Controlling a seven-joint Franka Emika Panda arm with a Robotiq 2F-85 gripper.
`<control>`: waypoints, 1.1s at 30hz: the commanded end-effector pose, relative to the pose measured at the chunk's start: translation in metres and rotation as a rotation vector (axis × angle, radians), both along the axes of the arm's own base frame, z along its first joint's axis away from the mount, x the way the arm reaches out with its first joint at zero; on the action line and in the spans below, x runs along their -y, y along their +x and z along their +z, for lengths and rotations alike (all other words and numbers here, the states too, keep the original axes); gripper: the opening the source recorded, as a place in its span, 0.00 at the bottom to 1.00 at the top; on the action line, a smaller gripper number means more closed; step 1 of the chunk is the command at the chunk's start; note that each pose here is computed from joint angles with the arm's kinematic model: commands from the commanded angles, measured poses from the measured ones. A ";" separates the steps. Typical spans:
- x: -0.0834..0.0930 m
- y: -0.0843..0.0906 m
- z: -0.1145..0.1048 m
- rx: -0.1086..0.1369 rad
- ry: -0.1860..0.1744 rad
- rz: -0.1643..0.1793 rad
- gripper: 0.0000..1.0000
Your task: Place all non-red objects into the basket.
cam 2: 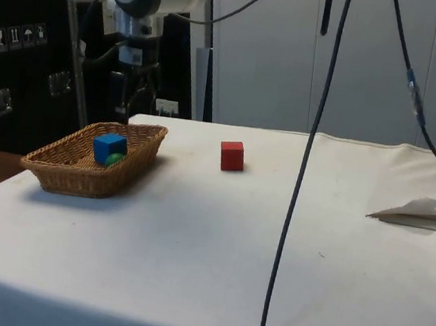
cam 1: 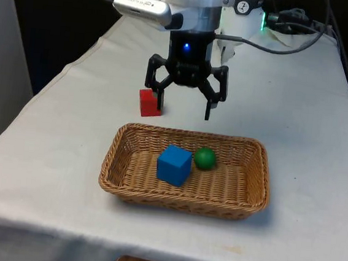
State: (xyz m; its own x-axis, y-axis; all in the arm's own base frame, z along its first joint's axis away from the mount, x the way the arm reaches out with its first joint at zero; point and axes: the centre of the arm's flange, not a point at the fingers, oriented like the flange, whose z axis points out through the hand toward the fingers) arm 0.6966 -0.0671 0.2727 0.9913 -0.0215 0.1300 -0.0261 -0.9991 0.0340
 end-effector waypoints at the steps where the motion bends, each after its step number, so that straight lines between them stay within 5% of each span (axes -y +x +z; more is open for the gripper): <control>1: 0.001 -0.007 0.002 0.004 -0.005 -0.003 1.00; 14: 0.002 -0.039 0.008 -0.019 0.017 -0.006 1.00; 15: 0.001 -0.032 0.006 -0.026 0.024 -0.005 1.00; 23: 0.003 -0.060 0.012 -0.032 0.032 -0.006 1.00; 24: 0.003 -0.053 0.011 -0.036 0.037 -0.006 1.00; 33: 0.004 -0.086 0.018 -0.047 0.048 -0.004 1.00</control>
State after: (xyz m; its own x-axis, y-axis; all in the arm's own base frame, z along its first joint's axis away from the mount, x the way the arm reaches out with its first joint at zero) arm 0.6192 -0.0712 0.2891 0.9964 -0.0328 0.0786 -0.0315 -0.9993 -0.0182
